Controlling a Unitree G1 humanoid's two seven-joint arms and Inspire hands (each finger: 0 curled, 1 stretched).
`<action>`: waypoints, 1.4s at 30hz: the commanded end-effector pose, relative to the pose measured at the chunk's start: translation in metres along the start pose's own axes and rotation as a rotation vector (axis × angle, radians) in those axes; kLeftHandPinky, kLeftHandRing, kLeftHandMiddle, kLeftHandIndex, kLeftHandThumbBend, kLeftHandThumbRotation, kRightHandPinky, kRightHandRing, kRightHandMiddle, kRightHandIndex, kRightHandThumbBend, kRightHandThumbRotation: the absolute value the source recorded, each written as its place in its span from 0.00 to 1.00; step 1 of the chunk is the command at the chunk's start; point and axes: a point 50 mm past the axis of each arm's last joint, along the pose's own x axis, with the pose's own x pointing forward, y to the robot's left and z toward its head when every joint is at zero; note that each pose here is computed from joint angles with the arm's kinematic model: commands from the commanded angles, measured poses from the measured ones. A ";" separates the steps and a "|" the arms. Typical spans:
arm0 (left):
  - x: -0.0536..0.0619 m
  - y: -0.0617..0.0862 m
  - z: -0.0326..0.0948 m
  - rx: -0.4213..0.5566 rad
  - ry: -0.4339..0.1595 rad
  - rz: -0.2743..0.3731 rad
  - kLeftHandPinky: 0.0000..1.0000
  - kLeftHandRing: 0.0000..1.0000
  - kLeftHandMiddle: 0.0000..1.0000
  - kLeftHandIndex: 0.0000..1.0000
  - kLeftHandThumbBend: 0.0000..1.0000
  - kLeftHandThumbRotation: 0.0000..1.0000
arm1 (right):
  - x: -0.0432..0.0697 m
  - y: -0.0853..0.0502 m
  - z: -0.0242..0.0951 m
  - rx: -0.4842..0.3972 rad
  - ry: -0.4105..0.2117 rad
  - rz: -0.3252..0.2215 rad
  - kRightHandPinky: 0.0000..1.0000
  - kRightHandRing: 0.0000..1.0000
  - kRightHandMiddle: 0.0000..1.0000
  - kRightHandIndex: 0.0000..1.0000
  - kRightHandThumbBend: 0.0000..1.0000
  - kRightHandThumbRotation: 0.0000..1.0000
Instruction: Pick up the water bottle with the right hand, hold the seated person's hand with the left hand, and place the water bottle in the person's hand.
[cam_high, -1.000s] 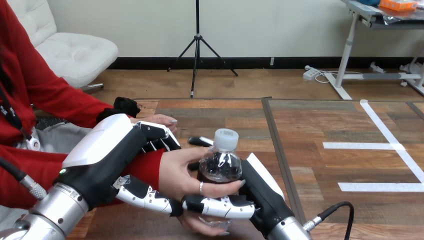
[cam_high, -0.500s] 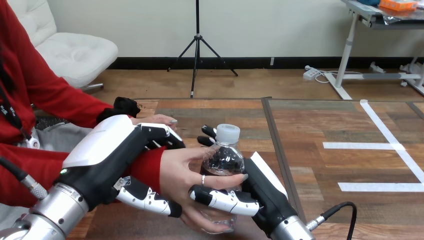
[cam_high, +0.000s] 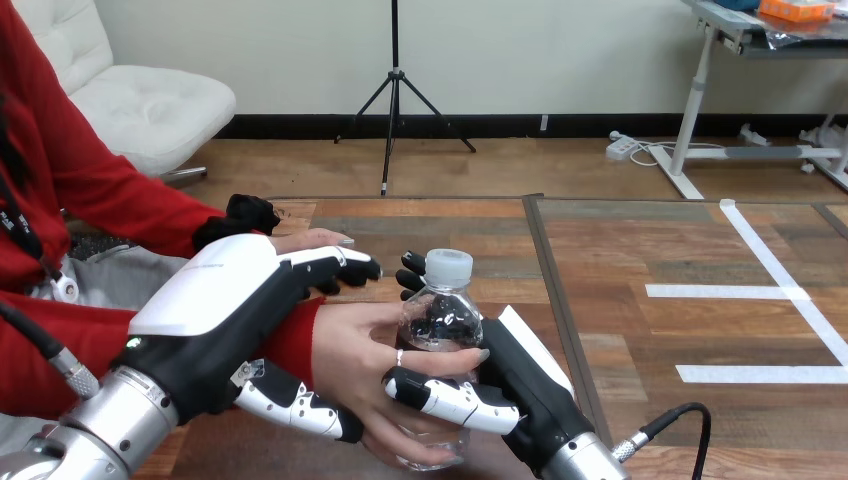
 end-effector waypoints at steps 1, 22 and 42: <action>0.007 0.008 0.003 0.052 -0.037 0.025 0.82 0.86 0.88 0.89 1.00 0.23 | 0.012 -0.012 0.016 -0.044 -0.086 -0.005 0.97 0.99 0.99 1.00 1.00 0.66; 0.004 0.006 -0.004 0.102 -0.037 0.023 0.85 0.94 0.97 0.98 1.00 0.33 | 0.011 -0.022 0.011 -0.047 -0.075 -0.024 0.96 0.98 0.98 1.00 1.00 0.64; 0.001 0.002 -0.008 0.099 -0.041 0.022 0.85 0.95 1.00 1.00 1.00 0.35 | 0.010 -0.029 0.007 -0.057 -0.065 -0.035 0.95 0.97 0.97 1.00 1.00 0.66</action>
